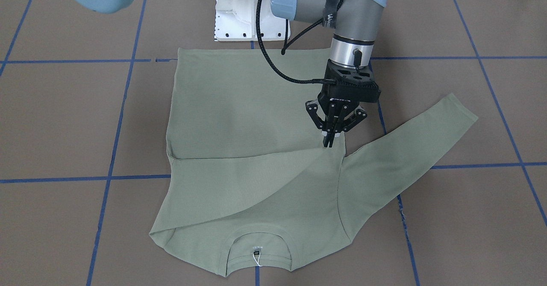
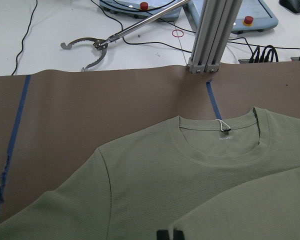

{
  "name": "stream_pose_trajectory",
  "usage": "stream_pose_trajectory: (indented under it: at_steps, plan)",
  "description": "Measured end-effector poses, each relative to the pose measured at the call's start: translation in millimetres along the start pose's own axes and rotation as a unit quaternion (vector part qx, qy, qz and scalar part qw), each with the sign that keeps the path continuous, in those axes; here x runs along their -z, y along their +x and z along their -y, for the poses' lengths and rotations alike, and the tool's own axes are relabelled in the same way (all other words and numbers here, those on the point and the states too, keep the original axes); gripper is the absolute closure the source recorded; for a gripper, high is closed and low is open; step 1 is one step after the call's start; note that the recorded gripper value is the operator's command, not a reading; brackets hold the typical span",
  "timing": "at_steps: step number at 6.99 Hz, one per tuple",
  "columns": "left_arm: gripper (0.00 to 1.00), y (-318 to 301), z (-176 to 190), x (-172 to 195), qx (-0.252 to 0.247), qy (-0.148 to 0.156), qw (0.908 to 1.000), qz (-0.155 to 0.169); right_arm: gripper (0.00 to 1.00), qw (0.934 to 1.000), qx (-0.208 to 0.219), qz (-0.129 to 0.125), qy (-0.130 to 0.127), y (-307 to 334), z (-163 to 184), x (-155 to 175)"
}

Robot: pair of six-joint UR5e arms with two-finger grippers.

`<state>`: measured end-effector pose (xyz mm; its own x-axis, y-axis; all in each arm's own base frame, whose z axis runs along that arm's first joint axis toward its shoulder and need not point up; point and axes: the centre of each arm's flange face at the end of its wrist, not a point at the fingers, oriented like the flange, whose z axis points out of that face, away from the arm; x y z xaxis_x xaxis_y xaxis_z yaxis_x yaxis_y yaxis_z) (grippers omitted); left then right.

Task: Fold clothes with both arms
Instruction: 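Carry the sleeve cuff with the right gripper across the shirt body, then release the sleeve and raise the right gripper away from the shirt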

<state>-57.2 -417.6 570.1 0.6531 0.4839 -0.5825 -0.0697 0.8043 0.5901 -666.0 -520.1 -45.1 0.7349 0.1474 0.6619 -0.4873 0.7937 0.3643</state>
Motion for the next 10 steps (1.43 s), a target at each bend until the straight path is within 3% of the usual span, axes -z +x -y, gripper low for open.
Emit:
stream_pose_trajectory:
  at_steps: [2, 4, 5, 7, 8, 10]
  plan:
    - [0.00, 0.0, -0.2, 0.0, 0.000, 0.000, 1.0000, 0.000, 0.00, 0.9998, -0.020, -0.001, 0.005, -4.2, 0.5, -11.9]
    - [0.00, 1.0, 7.6, 2.3, -0.003, 0.004, 1.0000, 0.004, 0.00, 0.9991, -0.041, 0.007, -0.003, -9.4, 20.8, -2.7]
    - [0.00, 2.3, 22.0, 4.9, -0.011, 0.013, 0.9998, 0.007, 0.00, 0.9982, -0.054, 0.015, -0.024, -7.1, 41.4, 3.1]
    - [0.00, 4.9, 47.1, 9.5, -0.038, 0.039, 0.9985, 0.009, 0.00, 0.9913, -0.076, 0.021, -0.106, 32.1, 109.0, 5.3]
    - [0.00, 8.1, 46.0, 9.3, -0.062, 0.060, 0.9962, 0.006, 0.00, 0.9873, -0.068, 0.021, -0.142, 76.3, 149.3, 10.3]
    - [0.00, 31.4, 36.0, -5.4, -0.078, 0.079, 0.9936, -0.024, 0.00, 0.9828, -0.012, 0.034, -0.181, 218.1, 191.6, 6.0]
